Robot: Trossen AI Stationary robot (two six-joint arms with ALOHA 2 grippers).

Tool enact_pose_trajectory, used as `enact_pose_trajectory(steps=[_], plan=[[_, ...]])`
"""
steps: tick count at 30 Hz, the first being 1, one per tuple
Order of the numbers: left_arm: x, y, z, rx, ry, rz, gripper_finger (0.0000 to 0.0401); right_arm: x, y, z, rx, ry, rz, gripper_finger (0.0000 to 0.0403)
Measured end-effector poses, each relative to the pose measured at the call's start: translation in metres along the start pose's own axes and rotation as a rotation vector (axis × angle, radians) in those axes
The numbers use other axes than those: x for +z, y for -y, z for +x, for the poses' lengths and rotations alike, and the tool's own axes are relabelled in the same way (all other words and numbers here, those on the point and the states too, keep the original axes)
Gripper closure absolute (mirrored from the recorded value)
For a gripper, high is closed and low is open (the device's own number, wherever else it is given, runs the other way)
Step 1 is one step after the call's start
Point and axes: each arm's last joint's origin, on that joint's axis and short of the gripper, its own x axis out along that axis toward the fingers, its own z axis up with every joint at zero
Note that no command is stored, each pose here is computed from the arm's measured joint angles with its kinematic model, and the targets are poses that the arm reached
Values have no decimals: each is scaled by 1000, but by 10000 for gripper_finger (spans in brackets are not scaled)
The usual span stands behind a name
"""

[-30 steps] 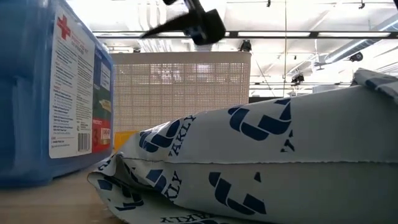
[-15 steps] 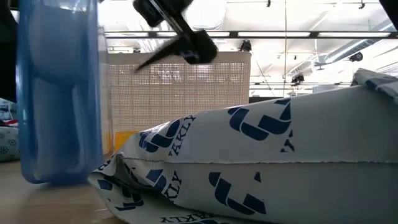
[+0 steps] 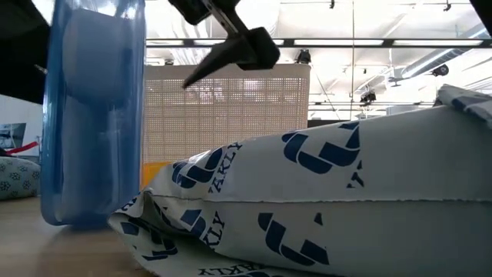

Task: Pick & place medical supplies in basket/bin
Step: Put the first aid box into the white bin

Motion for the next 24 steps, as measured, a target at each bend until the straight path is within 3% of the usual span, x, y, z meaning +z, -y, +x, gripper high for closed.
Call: enact_pose_trajectory(steps=[17, 24], plan=[[5, 0, 3, 1, 85, 16, 179, -6, -3, 3, 45, -24, -14, 37], [10, 1, 9, 15, 101, 30, 179, -12, 8, 13, 10, -66, -15, 37]])
